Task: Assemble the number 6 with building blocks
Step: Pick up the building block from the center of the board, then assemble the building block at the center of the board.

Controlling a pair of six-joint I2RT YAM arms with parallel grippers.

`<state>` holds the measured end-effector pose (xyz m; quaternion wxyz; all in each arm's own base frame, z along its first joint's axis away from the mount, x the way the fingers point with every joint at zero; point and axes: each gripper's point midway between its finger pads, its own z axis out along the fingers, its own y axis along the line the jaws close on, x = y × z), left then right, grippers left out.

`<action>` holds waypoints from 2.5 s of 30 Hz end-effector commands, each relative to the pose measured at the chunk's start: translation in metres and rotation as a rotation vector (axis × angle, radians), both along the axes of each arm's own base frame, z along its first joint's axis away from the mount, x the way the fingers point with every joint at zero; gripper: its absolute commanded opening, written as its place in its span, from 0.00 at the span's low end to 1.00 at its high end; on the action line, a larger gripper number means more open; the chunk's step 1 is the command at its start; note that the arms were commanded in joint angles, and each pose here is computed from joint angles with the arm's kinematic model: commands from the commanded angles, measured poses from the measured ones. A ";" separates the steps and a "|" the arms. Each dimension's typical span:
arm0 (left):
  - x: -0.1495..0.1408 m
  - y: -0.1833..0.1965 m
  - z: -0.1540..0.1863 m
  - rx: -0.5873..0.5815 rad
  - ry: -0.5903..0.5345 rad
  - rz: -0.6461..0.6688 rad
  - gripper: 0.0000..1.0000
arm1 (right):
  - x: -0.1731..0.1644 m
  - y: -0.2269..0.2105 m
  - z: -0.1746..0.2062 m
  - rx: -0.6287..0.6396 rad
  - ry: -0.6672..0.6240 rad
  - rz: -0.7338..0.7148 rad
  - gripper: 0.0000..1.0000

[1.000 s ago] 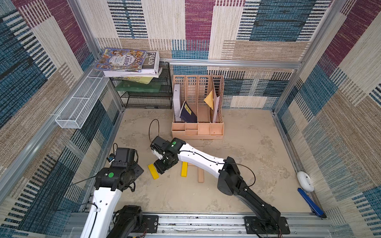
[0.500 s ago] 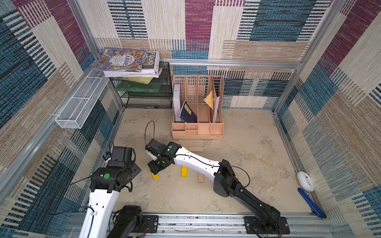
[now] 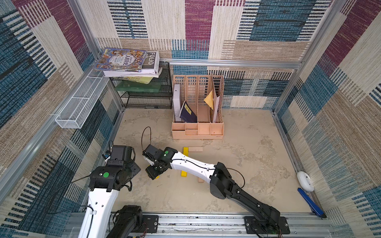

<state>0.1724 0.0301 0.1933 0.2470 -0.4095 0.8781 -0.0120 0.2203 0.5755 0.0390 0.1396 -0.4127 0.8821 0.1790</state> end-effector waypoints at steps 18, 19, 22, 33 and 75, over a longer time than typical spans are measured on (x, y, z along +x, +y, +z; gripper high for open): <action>0.001 0.001 -0.003 0.013 0.031 -0.020 0.63 | 0.002 -0.062 -0.021 -0.268 -0.087 -0.029 0.19; 0.003 0.001 -0.003 0.016 0.028 -0.022 0.63 | 0.003 -0.068 -0.012 -0.273 -0.102 -0.023 0.20; 0.005 0.002 -0.004 0.021 0.028 -0.024 0.63 | 0.010 -0.085 0.013 -0.288 -0.165 0.023 0.22; 0.005 0.006 -0.007 0.043 0.031 -0.021 0.63 | -0.015 -0.128 0.067 -0.261 -0.204 0.221 0.29; 0.011 -0.006 -0.034 -0.017 0.067 -0.049 0.61 | -0.065 -0.185 -0.019 -0.460 -0.210 0.551 0.36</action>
